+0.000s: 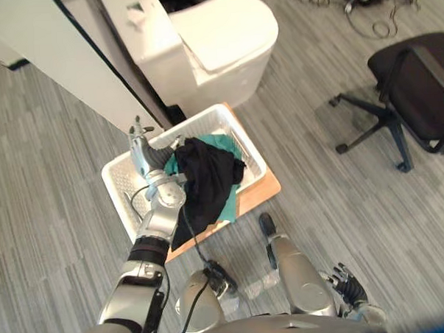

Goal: Tidy the bed and pick cloth on bed and put in laundry

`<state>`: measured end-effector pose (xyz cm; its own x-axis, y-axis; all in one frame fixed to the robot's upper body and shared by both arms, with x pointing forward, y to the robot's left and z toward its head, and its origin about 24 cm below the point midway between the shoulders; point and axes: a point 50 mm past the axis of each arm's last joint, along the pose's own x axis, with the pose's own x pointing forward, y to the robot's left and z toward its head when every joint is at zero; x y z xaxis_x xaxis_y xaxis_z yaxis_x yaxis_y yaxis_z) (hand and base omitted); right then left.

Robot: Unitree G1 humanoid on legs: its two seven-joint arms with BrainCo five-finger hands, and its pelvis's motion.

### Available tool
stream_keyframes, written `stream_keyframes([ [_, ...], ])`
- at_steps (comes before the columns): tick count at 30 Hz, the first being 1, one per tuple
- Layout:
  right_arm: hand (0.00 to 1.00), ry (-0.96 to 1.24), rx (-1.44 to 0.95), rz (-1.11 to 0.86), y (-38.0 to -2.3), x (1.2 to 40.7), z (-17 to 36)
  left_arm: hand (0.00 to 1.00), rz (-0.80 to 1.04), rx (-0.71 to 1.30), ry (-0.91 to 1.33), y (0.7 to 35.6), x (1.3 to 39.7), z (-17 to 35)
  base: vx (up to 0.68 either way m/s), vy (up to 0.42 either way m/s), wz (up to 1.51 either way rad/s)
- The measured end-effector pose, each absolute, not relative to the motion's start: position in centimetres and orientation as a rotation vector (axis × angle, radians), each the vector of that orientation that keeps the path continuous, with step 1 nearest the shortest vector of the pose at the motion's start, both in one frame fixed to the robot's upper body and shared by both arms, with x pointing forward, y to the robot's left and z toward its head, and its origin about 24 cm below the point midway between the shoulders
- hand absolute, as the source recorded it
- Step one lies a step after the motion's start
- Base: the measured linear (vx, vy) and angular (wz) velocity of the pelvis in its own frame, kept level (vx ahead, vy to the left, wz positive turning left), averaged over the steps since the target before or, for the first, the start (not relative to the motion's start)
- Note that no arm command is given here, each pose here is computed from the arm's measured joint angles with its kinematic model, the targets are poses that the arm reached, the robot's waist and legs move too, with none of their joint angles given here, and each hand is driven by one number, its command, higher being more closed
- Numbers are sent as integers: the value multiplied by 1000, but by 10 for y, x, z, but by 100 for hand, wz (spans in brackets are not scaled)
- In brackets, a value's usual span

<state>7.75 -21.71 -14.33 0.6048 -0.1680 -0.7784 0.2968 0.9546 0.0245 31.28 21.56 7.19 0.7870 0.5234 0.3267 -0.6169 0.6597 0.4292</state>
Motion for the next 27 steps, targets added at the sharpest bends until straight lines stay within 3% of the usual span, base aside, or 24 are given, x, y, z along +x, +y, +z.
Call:
stream_keyframes([
  [6, 0, 989, 134, -298, -217, 50, -151, 0, 515, 474, -204, 225, 313, 85, 68, 4, 10],
  [12, 0, 1123, 135, -317, -214, 22, -161, 0, 331, 219, -166, 222, 316, 81, 61, 22, 28],
  [18, 0, 1183, 72, -281, -221, 16, -162, 0, 351, 68, -79, 241, 304, 64, 35, 0, 31],
  [23, 0, 1217, -3, -234, -225, 17, -162, 0, 327, 13, -338, 276, 287, 117, 3, -14, 28],
  [27, 0, 1245, -85, -200, -233, 15, -161, 0, 404, -109, -168, 294, 260, 81, -17, 3, 28],
])
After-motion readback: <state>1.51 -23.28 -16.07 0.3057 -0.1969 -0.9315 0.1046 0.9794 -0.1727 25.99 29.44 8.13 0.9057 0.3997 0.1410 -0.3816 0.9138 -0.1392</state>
